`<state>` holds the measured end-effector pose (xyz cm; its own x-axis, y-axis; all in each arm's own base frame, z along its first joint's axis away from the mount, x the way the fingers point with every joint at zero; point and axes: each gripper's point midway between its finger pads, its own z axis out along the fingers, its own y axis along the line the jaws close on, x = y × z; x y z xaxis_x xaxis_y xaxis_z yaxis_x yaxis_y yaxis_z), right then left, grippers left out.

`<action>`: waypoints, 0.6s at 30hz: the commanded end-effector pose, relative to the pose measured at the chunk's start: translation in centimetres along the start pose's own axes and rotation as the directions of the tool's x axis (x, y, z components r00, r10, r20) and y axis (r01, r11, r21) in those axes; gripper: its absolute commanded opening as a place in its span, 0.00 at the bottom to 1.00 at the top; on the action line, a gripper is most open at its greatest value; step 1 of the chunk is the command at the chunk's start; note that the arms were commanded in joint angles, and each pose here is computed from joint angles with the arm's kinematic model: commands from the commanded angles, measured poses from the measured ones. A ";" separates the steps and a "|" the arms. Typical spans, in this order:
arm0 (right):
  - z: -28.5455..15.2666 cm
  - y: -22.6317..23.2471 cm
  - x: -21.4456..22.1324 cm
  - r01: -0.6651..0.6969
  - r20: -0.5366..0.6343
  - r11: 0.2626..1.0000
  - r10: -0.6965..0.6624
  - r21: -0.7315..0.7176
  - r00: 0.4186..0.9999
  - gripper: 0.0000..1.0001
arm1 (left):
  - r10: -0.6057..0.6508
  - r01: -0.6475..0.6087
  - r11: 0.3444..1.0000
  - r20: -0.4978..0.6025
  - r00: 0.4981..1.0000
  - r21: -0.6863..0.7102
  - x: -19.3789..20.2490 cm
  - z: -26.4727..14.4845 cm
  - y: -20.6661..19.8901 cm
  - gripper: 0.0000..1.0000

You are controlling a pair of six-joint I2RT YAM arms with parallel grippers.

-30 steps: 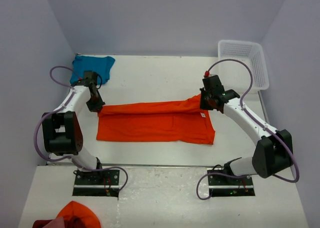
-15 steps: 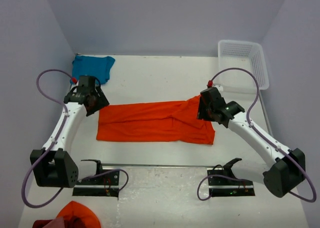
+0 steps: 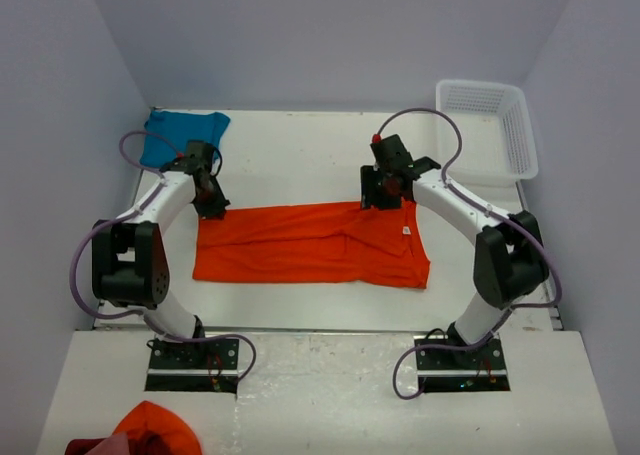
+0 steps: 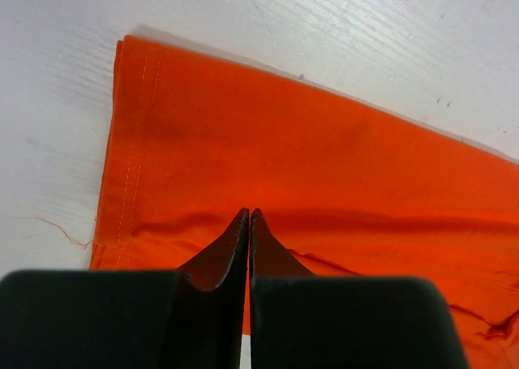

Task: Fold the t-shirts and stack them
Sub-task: Fold the other side of the tshirt into a rectangle

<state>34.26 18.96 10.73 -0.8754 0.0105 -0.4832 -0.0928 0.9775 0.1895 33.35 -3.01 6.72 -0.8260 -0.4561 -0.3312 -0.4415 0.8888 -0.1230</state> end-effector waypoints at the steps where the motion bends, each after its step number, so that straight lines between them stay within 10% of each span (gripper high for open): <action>1: 0.5 2.8 -1.7 0.022 -0.006 0.991 -0.023 -0.133 1.000 0.51 | 0.048 -0.050 0.998 0.053 0.997 0.046 -1.9 -0.9 -1.3 0.00; 18: 6.3 2.0 0.7 -0.021 -0.116 0.993 0.007 -0.120 0.993 0.48 | 0.060 -0.062 0.997 0.042 0.997 0.051 -2.0 -0.1 -1.6 0.00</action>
<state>35.57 21.82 5.38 -0.9311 -0.0165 -0.3643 -0.1265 0.9516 0.2801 34.26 -3.14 6.73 -0.8358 -0.4340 -0.3363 -0.4167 0.9003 -0.1262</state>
